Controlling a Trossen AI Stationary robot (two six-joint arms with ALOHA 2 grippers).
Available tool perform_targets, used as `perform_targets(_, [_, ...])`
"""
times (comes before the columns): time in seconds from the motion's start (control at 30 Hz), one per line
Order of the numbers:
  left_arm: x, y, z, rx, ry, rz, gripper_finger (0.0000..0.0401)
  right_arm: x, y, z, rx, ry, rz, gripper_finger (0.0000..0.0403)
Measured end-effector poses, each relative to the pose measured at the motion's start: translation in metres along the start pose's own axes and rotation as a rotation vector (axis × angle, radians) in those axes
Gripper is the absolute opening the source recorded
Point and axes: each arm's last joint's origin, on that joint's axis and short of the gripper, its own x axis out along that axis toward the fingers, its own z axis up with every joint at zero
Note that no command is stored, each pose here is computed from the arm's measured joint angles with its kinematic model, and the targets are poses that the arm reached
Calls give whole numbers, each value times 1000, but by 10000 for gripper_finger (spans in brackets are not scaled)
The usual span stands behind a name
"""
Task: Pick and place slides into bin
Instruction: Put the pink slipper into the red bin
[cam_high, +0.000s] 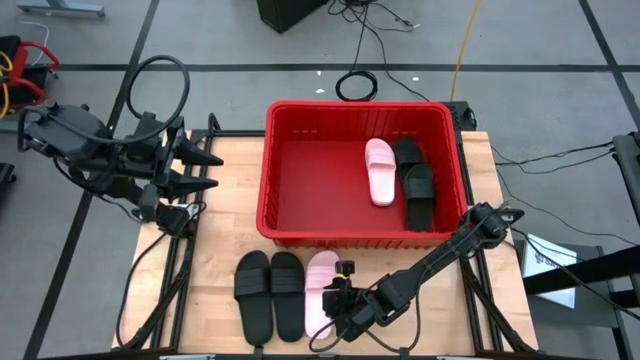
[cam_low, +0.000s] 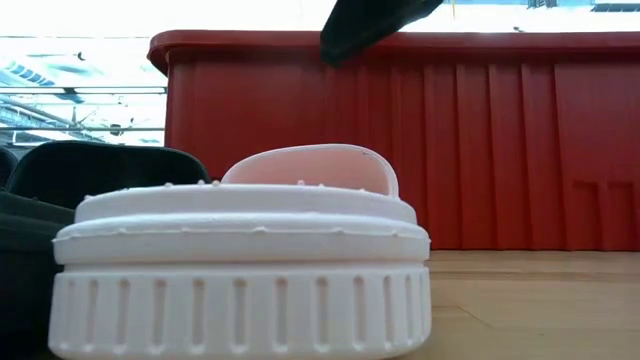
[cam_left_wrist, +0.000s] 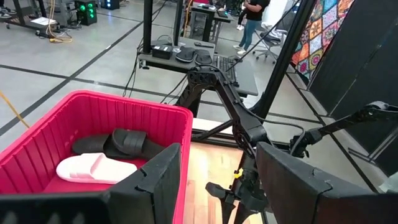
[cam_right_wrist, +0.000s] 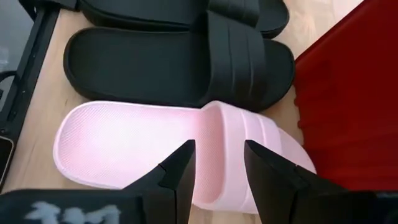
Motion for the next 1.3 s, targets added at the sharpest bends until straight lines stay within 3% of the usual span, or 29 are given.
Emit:
perform_targets(0.57, [0, 0, 0, -3, 0, 0, 205, 21, -7, -26, -11, 52, -53, 128])
perform_targets(1.3, [0, 1, -4, 1, 35, 14, 205, 45, 0, -33, 1, 48, -58, 128])
